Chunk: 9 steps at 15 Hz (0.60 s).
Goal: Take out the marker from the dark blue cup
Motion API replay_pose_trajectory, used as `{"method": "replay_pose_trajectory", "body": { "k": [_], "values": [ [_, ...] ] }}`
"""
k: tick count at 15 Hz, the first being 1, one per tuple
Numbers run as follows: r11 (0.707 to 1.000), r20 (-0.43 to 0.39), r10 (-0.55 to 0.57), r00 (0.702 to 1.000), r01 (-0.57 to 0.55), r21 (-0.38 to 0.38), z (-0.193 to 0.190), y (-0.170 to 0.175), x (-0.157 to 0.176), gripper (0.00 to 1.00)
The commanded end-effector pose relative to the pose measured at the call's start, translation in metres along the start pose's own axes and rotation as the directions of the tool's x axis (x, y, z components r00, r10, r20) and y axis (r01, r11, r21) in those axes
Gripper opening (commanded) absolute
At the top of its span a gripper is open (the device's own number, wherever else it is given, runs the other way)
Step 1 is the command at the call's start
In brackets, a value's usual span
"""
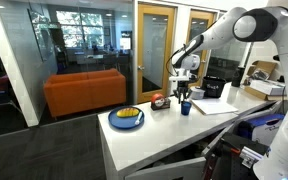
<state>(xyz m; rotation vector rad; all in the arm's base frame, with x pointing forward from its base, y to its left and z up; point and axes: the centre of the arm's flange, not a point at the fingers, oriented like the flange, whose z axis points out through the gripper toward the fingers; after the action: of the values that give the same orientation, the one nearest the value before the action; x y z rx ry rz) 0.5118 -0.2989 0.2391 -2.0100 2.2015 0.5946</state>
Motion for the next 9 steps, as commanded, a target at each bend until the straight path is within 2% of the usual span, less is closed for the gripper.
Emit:
{"method": "replay_pose_trajectory", "body": {
  "k": [1, 2, 4, 9],
  "values": [
    [0.999, 0.046, 0.031, 0.998, -0.031, 0.007, -0.007, -0.001, 0.004, 0.04],
    [0.999, 0.048, 0.032, 0.998, -0.033, 0.010, -0.008, -0.001, 0.005, 0.01],
    [0.999, 0.050, 0.035, 0.998, -0.035, 0.014, -0.010, 0.001, 0.005, 0.05],
    [0.998, 0.018, 0.032, 0.999, -0.033, 0.051, -0.035, 0.010, -0.001, 0.05]
  ]
}}
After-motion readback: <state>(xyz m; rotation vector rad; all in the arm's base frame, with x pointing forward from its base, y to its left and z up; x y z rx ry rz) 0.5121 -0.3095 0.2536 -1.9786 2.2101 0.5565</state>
